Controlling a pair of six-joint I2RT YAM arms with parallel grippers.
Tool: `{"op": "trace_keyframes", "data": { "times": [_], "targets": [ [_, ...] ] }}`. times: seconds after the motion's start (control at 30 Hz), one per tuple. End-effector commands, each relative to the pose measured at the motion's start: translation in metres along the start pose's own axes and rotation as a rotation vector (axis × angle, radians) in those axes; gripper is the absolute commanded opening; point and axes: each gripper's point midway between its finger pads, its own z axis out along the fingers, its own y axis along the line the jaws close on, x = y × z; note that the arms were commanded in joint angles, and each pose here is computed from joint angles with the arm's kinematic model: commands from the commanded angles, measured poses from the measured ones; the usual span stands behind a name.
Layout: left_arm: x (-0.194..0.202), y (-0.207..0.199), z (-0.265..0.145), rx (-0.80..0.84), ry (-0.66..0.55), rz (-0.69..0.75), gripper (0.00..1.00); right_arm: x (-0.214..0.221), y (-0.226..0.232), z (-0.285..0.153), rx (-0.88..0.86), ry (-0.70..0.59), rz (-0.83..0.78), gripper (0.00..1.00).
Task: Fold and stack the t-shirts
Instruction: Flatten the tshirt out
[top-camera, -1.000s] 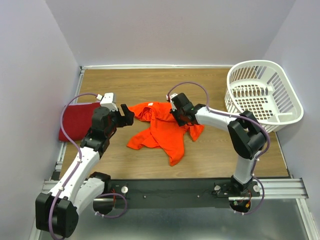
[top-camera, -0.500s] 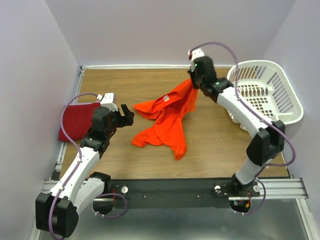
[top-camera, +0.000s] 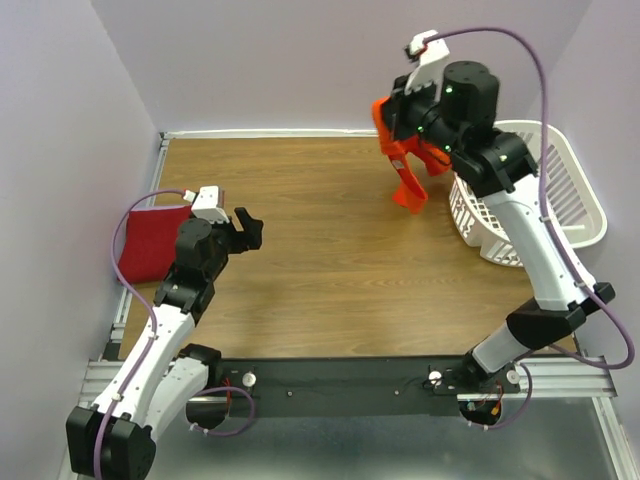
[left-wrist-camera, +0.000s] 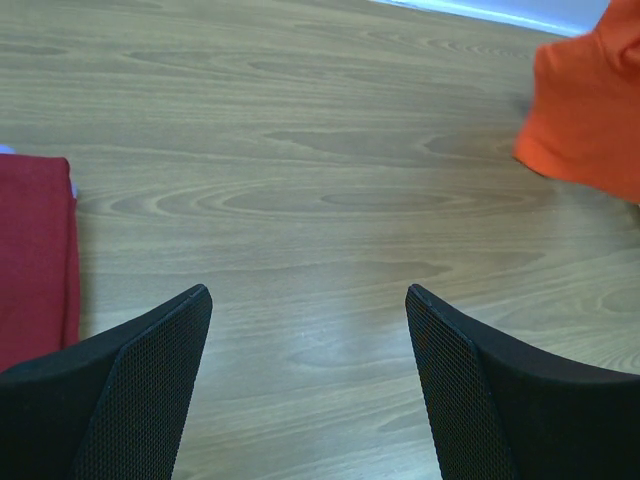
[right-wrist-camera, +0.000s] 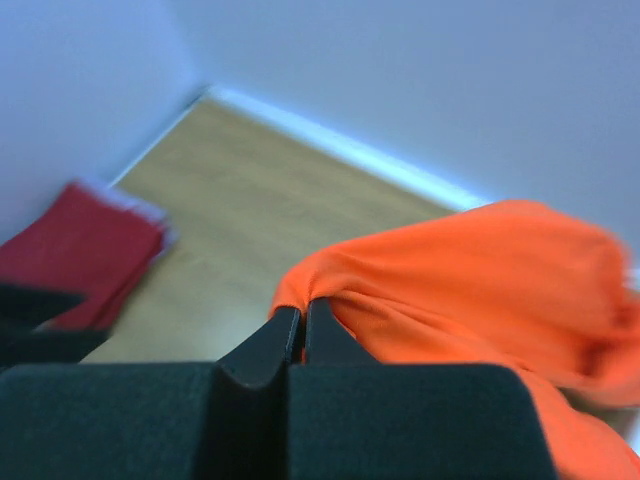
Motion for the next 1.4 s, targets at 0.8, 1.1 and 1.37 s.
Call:
{"op": "trace_keyframes", "data": {
  "times": [0.8,1.1,1.37],
  "targets": [
    [0.001,-0.032,0.002,0.152,0.037,-0.033,0.86,0.182,-0.066,0.052,0.557,0.376,0.080,0.00],
    [0.025,-0.098,0.019,0.276,0.182,-0.017,0.86,0.150,-0.064,0.021,0.458,0.344,0.003,0.00],
    [0.078,-0.105,0.009,0.257,0.281,-0.065,0.85,0.173,-0.028,0.071,0.242,0.405,-0.006,0.00]
  ]
}}
